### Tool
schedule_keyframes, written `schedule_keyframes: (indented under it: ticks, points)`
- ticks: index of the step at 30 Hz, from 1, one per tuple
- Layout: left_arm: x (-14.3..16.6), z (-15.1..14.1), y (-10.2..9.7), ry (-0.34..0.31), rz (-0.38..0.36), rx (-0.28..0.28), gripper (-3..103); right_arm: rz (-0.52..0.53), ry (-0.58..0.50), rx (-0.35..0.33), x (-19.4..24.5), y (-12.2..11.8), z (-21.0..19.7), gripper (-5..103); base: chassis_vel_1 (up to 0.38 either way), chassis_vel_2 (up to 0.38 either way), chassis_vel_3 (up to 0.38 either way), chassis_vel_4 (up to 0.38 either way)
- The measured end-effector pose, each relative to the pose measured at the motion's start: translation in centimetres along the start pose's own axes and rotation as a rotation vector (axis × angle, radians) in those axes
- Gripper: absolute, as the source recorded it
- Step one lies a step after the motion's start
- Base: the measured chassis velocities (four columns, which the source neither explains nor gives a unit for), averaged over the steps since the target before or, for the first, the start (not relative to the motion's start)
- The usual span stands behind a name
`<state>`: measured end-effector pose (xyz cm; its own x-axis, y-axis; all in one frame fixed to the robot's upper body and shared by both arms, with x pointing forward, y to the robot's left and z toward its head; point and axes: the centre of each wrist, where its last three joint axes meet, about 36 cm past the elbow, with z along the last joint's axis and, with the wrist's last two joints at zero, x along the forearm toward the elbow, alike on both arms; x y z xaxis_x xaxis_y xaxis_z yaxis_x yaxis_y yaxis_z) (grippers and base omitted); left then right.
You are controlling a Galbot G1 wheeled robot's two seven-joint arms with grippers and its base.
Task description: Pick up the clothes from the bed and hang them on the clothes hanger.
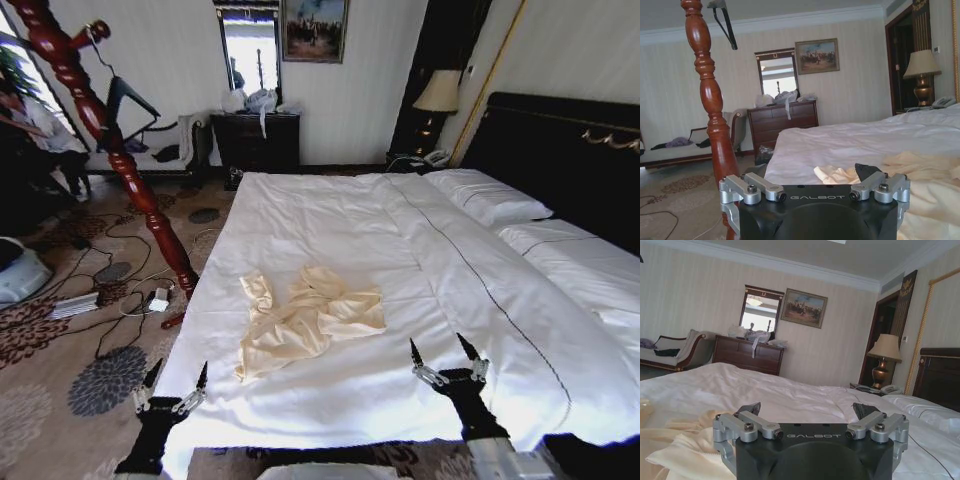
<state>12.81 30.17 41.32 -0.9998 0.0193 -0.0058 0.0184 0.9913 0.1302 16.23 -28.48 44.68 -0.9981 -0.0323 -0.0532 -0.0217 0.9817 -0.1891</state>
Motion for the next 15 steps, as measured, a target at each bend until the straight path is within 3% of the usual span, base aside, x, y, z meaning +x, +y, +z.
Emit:
schedule_keyframes:
  ticks: [10,15]
  points:
    - [0.0,1.4,0.3,0.034,0.020,-0.003,99,0.002,0.005,-0.003,0.0,0.2,0.2,100,0.000,0.000,0.000,0.000]
    - [-0.5,3.3,0.4,0.075,0.084,-0.028,100,0.004,0.006,-0.001,0.1,0.2,0.2,100,0.000,0.000,0.000,0.000]
